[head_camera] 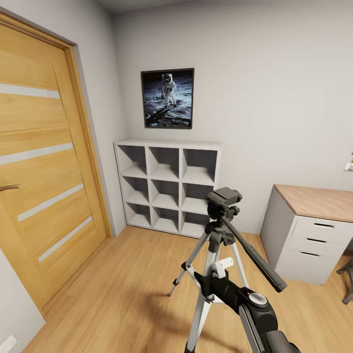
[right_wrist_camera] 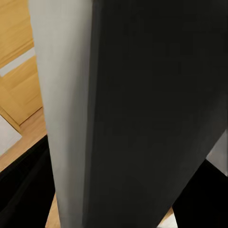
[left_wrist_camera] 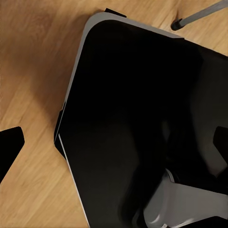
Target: Attach the digital camera to the camera tripod in the bedroom.
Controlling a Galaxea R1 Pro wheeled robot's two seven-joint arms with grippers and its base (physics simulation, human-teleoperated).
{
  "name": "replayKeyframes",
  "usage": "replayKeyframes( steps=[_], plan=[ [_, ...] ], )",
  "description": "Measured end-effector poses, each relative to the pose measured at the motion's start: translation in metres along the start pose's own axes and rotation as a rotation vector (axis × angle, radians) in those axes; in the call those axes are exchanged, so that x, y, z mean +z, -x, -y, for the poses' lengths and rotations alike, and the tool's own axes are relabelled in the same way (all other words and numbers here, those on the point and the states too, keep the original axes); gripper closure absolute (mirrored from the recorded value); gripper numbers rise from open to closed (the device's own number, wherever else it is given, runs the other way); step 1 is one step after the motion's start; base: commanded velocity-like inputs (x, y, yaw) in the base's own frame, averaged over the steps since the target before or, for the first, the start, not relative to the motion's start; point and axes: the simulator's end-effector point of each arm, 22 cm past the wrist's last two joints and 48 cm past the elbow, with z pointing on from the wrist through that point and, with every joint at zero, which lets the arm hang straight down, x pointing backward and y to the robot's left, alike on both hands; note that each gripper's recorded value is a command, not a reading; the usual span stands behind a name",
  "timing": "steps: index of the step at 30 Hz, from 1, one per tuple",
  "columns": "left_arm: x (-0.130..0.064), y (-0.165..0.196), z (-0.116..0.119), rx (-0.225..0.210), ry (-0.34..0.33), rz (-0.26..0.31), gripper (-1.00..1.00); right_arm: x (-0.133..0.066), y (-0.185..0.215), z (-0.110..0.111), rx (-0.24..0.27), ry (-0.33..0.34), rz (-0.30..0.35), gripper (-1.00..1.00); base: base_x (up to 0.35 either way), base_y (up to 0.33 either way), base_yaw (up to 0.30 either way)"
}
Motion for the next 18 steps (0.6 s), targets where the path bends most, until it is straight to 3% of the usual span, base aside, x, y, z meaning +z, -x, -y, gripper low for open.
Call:
replayKeyframes(
  steps=[11, 18],
  plan=[
    [0.000, 0.000, 0.000, 0.000, 0.000, 0.001, -1.00, -0.001, 0.002, 0.003, 0.010, -0.009, 0.006, 1.00, 0.000, 0.000, 0.000],
    [0.000, 0.000, 0.000, 0.000, 0.001, 0.000, -1.00, -0.001, 0.003, 0.011, -0.017, -0.050, 0.005, 1.00, 0.000, 0.000, 0.000]
  ],
)
